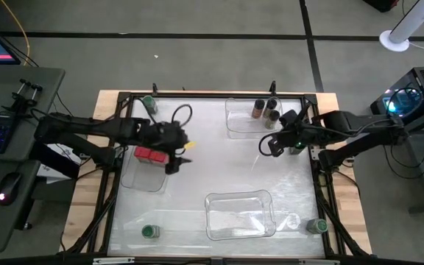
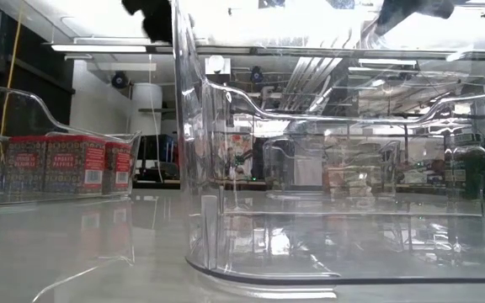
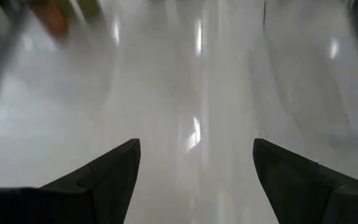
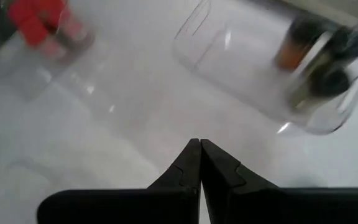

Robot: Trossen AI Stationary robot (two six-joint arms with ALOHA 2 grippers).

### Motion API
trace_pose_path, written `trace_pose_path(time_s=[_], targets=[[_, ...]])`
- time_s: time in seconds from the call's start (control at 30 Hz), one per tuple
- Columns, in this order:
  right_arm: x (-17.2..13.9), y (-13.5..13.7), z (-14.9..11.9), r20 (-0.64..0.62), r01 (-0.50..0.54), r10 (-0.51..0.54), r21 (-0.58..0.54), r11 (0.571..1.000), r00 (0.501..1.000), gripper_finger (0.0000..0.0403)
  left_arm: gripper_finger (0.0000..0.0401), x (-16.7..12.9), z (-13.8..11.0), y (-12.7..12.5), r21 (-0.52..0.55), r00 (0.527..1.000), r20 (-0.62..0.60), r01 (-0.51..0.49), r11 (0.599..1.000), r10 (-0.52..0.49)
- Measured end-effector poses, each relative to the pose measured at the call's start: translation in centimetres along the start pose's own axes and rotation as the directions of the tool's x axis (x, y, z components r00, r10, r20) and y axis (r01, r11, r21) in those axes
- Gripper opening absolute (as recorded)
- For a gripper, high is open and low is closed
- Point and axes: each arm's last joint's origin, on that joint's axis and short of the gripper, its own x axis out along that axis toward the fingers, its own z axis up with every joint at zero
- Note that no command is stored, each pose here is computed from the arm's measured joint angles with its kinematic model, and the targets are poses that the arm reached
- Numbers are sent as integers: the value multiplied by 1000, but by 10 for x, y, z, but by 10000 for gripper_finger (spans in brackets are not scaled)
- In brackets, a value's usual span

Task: Sort spices by type
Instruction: Put the green seasoning bottle into the bottom right transparent bin

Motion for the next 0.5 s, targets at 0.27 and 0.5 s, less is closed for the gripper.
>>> trace_pose_path(time_s=[0.27, 0.5], targets=[[7, 16, -20, -261, -66, 58, -20, 998, 964, 1, 298, -6, 37, 28, -120, 906, 362, -188, 975, 219], [10, 8, -37, -368, 173, -161, -2, 985, 916, 72, 298, -10, 40, 58, -398, 840, 374, -237, 886, 393]])
